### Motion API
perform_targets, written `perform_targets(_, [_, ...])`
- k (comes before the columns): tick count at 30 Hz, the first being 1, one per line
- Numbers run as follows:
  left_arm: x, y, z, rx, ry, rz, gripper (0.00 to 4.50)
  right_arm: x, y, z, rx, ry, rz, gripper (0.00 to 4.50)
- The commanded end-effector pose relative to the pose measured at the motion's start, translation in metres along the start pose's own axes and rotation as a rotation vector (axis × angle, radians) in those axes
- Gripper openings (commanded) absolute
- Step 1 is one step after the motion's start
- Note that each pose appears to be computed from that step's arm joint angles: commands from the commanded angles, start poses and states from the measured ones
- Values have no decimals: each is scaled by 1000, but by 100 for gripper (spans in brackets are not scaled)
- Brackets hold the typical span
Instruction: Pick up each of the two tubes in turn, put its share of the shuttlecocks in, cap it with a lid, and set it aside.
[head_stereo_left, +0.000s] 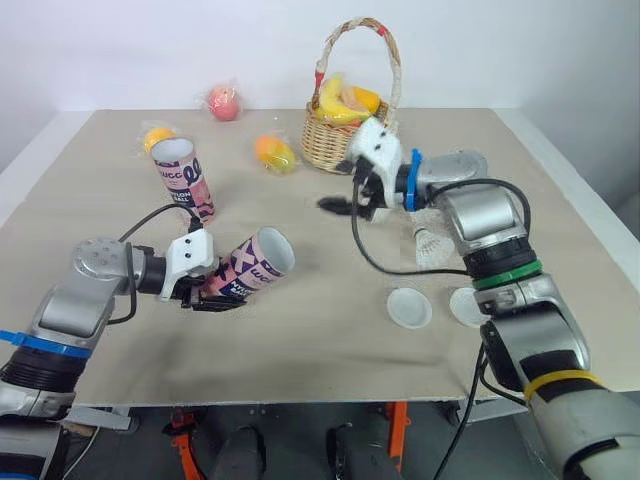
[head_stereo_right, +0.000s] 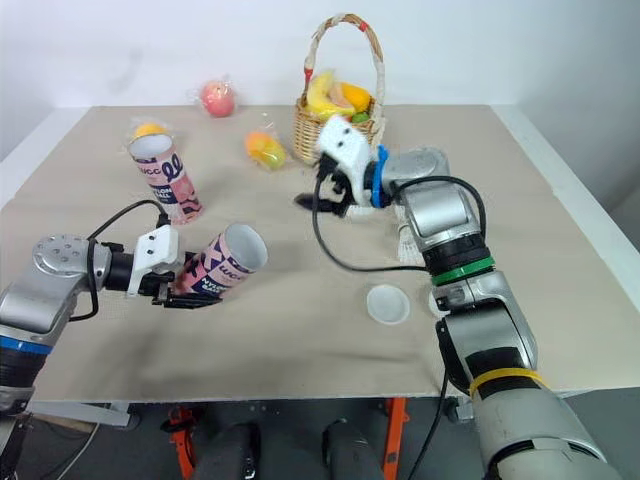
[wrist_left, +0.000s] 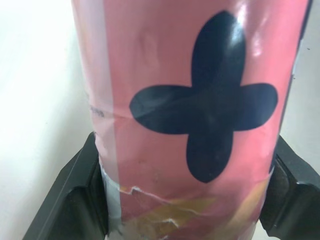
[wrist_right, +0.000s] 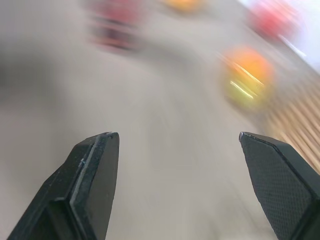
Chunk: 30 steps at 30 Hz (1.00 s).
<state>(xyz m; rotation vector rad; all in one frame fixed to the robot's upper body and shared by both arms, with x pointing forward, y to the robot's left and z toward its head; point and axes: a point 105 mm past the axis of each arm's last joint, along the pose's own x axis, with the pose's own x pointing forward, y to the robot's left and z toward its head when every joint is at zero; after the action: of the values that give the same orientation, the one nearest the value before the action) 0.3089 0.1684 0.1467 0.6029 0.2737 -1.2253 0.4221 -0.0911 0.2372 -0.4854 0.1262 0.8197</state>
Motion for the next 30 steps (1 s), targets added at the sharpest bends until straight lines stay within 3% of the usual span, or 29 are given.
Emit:
perform_targets(1, [-5,-5,-4,-8,26,-2,329,-9,5,-14,92,23,-95,415])
perform_targets(10, [-8,-6,-7,-16,35,3,329,-15,19,-44,321,99,-267,415])
perform_targets(30, [-6,-6,-7,-16,38,-3,329,46,10,-41,299,101,-401,415])
